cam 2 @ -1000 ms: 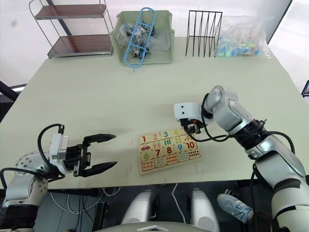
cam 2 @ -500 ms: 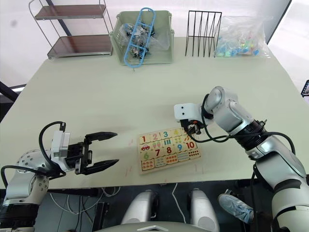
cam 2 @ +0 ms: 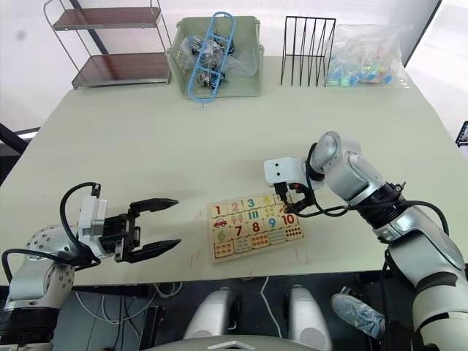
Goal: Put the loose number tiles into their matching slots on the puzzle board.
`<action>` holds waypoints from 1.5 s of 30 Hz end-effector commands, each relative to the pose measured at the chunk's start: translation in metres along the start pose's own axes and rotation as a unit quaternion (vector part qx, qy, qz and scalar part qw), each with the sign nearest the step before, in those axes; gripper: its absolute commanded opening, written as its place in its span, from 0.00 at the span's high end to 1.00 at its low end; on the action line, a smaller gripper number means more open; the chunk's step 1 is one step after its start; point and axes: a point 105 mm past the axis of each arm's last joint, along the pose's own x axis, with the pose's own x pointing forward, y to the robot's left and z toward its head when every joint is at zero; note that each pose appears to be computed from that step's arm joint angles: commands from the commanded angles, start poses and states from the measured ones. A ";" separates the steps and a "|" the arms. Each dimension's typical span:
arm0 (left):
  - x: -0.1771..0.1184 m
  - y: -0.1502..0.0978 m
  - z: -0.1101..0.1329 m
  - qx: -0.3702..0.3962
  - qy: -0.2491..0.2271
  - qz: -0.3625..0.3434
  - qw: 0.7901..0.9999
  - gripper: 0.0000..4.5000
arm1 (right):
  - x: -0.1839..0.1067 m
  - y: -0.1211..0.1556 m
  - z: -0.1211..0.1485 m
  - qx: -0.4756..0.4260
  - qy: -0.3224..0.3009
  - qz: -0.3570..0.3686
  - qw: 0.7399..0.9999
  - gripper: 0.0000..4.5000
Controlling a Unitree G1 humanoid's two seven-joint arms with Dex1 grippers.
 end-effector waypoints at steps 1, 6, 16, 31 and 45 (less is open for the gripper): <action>0.003 0.000 0.011 0.026 -0.002 -0.009 1.000 0.00 | -0.011 -0.007 -0.002 0.008 -0.011 -0.022 1.000 0.03; 0.004 0.000 0.013 0.027 -0.002 -0.009 1.000 0.00 | -0.026 -0.013 -0.004 0.031 -0.048 -0.045 0.997 0.03; 0.002 -0.001 0.013 0.026 0.000 -0.009 1.000 0.00 | -0.042 -0.014 -0.005 0.086 -0.181 -0.112 0.973 0.44; -0.012 0.003 0.002 0.022 0.010 -0.004 1.000 0.00 | -0.016 0.007 -0.031 0.138 -0.336 -0.171 0.916 0.99; -0.014 0.001 -0.005 0.022 0.019 0.001 1.000 0.00 | 0.022 0.027 -0.051 0.177 -0.303 -0.141 0.926 0.99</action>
